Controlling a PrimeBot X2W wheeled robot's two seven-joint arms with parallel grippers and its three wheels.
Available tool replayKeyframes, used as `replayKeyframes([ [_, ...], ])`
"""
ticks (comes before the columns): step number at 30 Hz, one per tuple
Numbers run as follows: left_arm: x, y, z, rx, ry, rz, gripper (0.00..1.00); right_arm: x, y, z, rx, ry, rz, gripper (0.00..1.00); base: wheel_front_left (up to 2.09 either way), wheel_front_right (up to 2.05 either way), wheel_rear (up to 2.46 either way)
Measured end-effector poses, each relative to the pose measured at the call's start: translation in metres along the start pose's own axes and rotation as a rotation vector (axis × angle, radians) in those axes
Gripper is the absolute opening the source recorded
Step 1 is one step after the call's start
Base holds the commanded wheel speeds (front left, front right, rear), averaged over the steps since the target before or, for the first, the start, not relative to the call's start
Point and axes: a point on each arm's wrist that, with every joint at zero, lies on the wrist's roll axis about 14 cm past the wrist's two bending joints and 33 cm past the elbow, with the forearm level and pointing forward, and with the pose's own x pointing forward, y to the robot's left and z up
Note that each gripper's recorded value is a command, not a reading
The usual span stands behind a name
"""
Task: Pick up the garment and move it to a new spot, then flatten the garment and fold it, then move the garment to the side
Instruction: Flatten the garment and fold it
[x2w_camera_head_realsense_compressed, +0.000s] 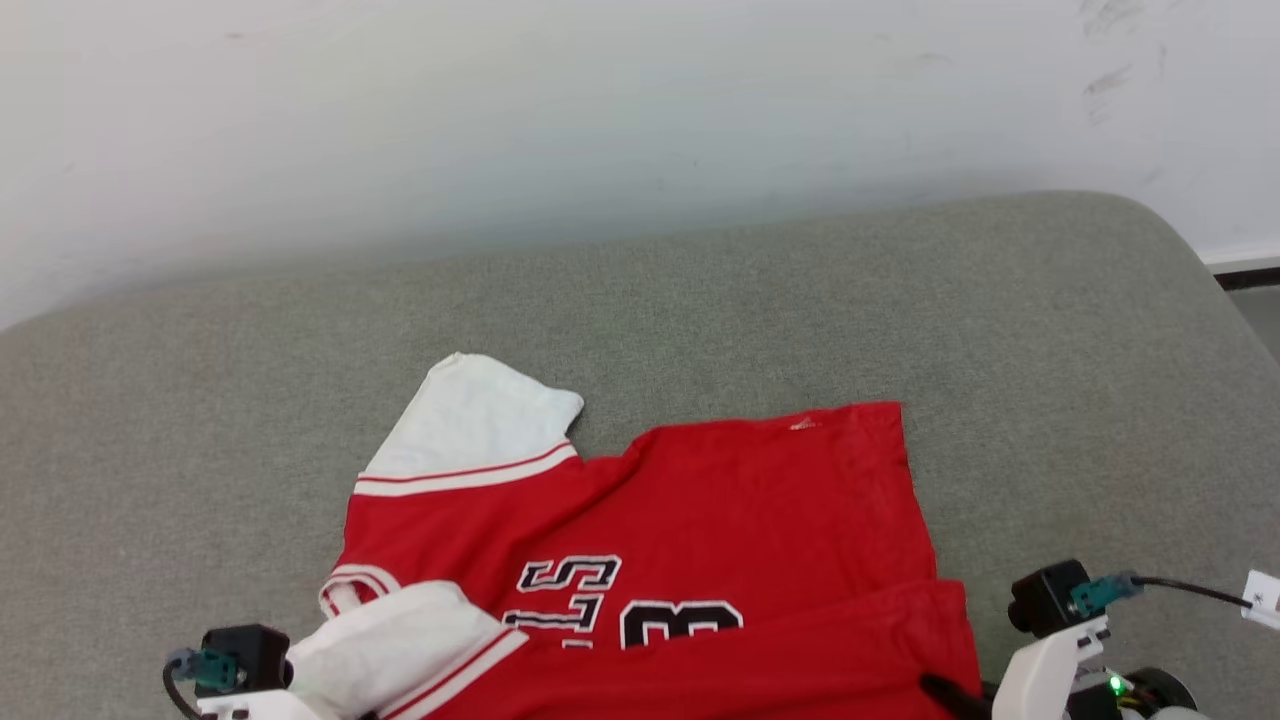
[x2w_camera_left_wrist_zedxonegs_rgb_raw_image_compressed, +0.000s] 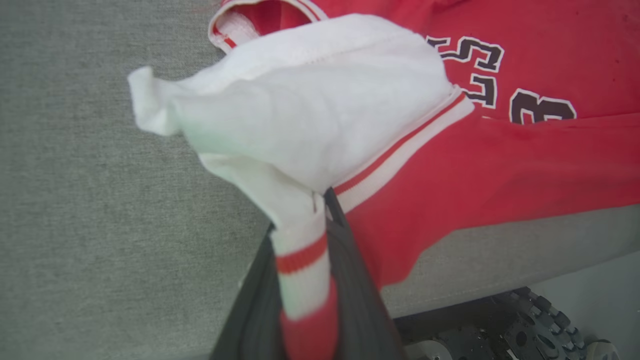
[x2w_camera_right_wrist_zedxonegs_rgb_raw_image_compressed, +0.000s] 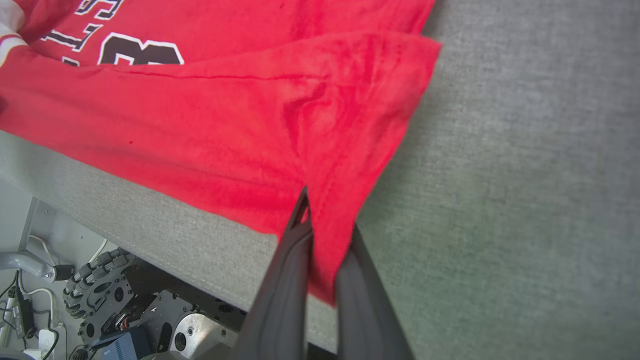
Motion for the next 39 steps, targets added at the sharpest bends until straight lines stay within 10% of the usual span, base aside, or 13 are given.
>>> replayKeyframes([
  [9, -0.014, 0.000, -0.037, -0.075, 0.078, -0.009, 0.00, -0.015, 0.001, -0.035, 0.060, 0.034, -0.017, 0.00, 0.00, 0.00, 0.00],
  [11, -0.010, 0.002, -0.044, -0.085, 0.092, -0.003, 0.05, -0.013, 0.004, -0.037, 0.085, 0.023, -0.017, 0.44, 0.00, 0.00, 0.00],
  [12, -0.008, 0.002, -0.047, -0.094, 0.095, -0.003, 0.40, -0.013, 0.004, -0.038, 0.094, 0.018, -0.020, 1.00, 0.00, 0.00, 0.00],
  [13, -0.005, 0.002, -0.048, -0.101, 0.098, -0.001, 0.86, -0.012, 0.004, -0.038, 0.100, 0.005, -0.025, 1.00, 0.00, 0.00, 0.00],
  [14, -0.003, 0.002, -0.050, -0.108, 0.104, 0.000, 1.00, -0.012, 0.004, -0.036, 0.102, -0.014, -0.029, 1.00, 0.00, 0.00, 0.00],
  [28, 0.005, 0.012, 0.039, 0.017, -0.227, 0.058, 1.00, -0.050, -0.013, 0.073, -0.022, -0.633, -0.169, 1.00, 0.00, 0.00, 0.00],
  [39, 0.048, -0.027, 0.134, 0.108, -0.490, -0.002, 1.00, -0.068, -0.021, 0.131, -0.082, -0.823, -0.257, 1.00, 0.00, 0.00, 0.00],
])
